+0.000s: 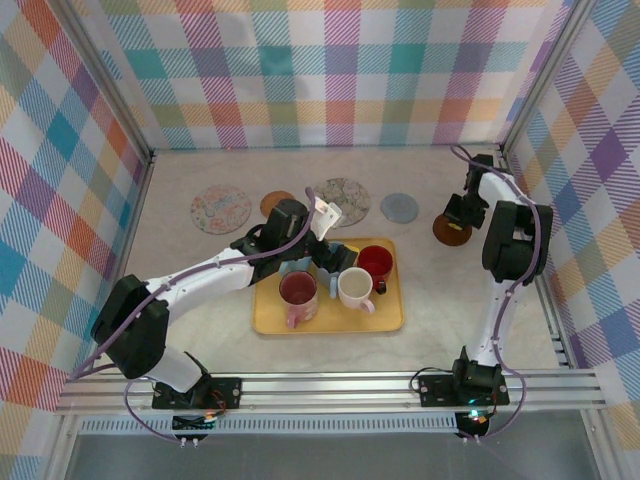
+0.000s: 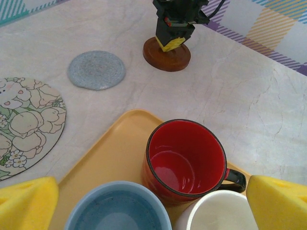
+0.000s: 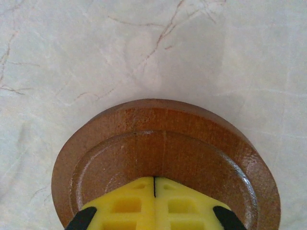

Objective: Place the cup by the coaster

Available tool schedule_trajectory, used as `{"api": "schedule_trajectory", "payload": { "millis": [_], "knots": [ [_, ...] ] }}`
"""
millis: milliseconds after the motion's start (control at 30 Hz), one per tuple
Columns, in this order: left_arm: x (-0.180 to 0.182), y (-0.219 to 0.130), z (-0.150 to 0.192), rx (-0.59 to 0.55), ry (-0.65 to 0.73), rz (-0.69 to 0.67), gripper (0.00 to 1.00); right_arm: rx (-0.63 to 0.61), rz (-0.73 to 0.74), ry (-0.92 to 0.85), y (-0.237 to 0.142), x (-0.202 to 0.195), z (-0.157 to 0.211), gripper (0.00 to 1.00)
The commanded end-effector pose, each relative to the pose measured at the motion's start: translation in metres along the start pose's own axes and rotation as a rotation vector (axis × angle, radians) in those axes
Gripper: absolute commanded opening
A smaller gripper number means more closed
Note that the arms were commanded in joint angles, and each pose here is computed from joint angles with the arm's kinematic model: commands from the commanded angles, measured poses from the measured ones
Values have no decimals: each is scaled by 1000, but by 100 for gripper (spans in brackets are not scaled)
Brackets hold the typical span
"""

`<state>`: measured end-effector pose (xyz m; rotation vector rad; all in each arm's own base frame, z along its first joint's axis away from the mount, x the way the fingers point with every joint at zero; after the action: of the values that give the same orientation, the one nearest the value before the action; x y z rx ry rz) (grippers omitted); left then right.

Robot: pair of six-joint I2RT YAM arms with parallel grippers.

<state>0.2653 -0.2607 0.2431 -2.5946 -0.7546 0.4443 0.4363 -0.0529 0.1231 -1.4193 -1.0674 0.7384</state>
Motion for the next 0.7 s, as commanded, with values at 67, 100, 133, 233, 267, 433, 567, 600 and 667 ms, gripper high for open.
{"api": "schedule_trajectory", "payload": {
  "millis": [67,100,133,233,267,433,567,600,667],
  "knots": [
    [-6,4,-12,-29,18,31,100,42,-17,-2,13,6,-4,0],
    [-6,4,-12,-27,19,31,100,39,-20,-2,14,7,-5,0],
    [-6,4,-13,-30,20,30,100,38,-23,-1,14,8,-7,0],
    [-6,4,-13,-30,20,28,100,38,-26,-6,17,12,-11,0],
    [-6,4,-13,-28,17,27,100,41,-27,-6,19,13,-12,0],
    [-5,1,-13,-28,16,10,100,38,-38,-11,22,20,-17,0],
    [-6,1,-12,-26,15,10,100,38,-36,-11,25,22,-20,0],
    [-6,1,-12,-25,14,10,100,36,-36,-11,25,23,-21,0],
    [-6,1,-13,-26,15,11,100,33,-35,-10,26,23,-22,0]
  ]
}}
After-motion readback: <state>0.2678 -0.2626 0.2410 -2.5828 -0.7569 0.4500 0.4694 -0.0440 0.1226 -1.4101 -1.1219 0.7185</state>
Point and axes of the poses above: each hand's point on the last joint's axis, 136 mm out from that joint toward the fingers, its own y axis out along the fingers, its own x axis along the line the jaws close on, z = x × y, the point moved 10 cm from there along -y, back along the fingers, and after that the axes turned 3 degrees about -y, right-handed, at the moved point
